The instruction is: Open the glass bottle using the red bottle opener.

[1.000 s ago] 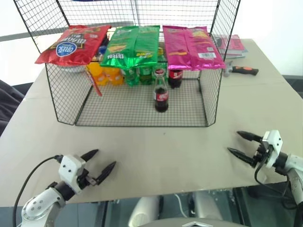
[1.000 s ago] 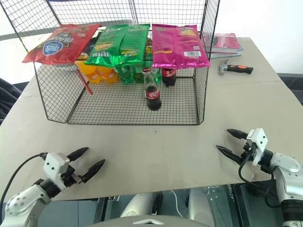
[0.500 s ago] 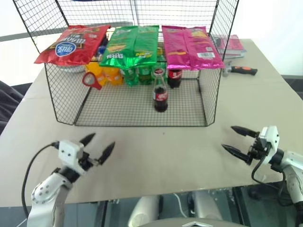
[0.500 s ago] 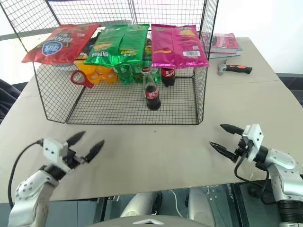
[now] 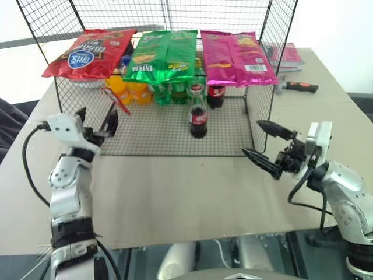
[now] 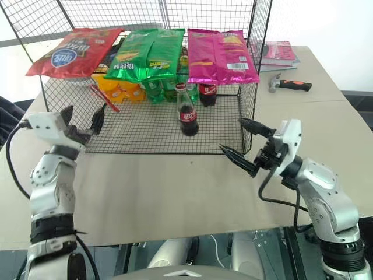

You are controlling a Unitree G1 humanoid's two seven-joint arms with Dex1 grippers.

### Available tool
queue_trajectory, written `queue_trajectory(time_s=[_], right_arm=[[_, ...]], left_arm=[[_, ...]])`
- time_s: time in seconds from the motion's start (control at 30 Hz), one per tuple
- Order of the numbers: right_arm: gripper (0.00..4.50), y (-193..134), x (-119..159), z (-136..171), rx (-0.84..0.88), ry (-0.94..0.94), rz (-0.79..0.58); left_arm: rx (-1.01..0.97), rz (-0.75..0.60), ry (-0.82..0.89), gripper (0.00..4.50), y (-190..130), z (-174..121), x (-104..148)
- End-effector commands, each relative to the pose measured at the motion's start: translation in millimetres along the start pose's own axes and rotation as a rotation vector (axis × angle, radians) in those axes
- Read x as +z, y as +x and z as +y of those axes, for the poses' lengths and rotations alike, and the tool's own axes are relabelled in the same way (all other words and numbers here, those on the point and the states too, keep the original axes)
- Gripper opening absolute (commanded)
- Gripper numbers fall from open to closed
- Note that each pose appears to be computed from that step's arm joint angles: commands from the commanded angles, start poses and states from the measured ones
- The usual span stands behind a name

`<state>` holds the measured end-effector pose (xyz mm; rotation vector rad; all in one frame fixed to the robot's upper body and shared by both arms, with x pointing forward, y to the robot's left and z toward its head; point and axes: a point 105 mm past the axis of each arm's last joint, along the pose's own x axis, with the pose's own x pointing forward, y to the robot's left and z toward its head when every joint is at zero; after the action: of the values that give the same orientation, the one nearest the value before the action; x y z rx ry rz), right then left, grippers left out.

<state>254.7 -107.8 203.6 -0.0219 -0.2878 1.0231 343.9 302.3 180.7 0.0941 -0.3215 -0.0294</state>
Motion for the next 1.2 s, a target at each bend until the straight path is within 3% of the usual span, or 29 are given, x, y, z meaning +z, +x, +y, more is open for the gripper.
queue_trajectory(time_s=[0.03, 0.4, 0.5, 0.53, 0.57, 0.63, 0.73, 0.8, 1.07, 1.2], right_arm=[[4.46, 7.0, 16.1, 4.3, -0.019, -0.042, -0.016], [4.46, 16.5, 21.6, 15.8, -0.005, -0.067, 0.012], [4.50, 14.8, 20.3, 14.0, -0.007, -0.070, 0.017], [4.50, 14.3, 19.8, 13.6, -0.006, -0.072, 0.020], [4.50, 13.7, 19.5, 13.4, -0.006, -0.073, 0.022], [4.50, 12.7, 19.0, 12.8, -0.005, -0.073, 0.025], [4.50, 12.1, 17.4, 12.2, 0.001, -0.073, 0.030], [4.50, 12.0, 16.7, 12.0, 0.006, -0.073, 0.032], [4.50, 13.3, 13.6, 10.7, 0.029, -0.070, 0.039], [4.50, 13.9, 12.9, 8.8, 0.033, -0.070, 0.041]], left_arm=[[-0.024, -0.045, 0.040, 4.50, 11.1, 1.7, 10.4], [-0.107, -0.084, 0.028, 4.50, 37.6, -11.4, 10.6], [-0.126, -0.101, 0.012, 3.63, 38.5, -15.5, 11.1], [-0.130, -0.104, 0.010, 3.55, 38.0, -16.7, 10.8], [-0.133, -0.106, 0.009, 2.86, 37.5, -17.6, 10.5], [-0.141, -0.112, 0.012, 2.26, 34.1, -20.0, 10.2], [-0.131, -0.122, -0.003, 0.82, 28.2, -18.9, 10.6], [-0.116, -0.131, -0.014, 0.09, 24.8, -16.5, 12.4], [-0.074, -0.179, -0.087, 0.09, 14.5, -10.7, 27.3], [-0.096, -0.213, -0.230, 0.09, 9.0, -17.7, 40.6]])
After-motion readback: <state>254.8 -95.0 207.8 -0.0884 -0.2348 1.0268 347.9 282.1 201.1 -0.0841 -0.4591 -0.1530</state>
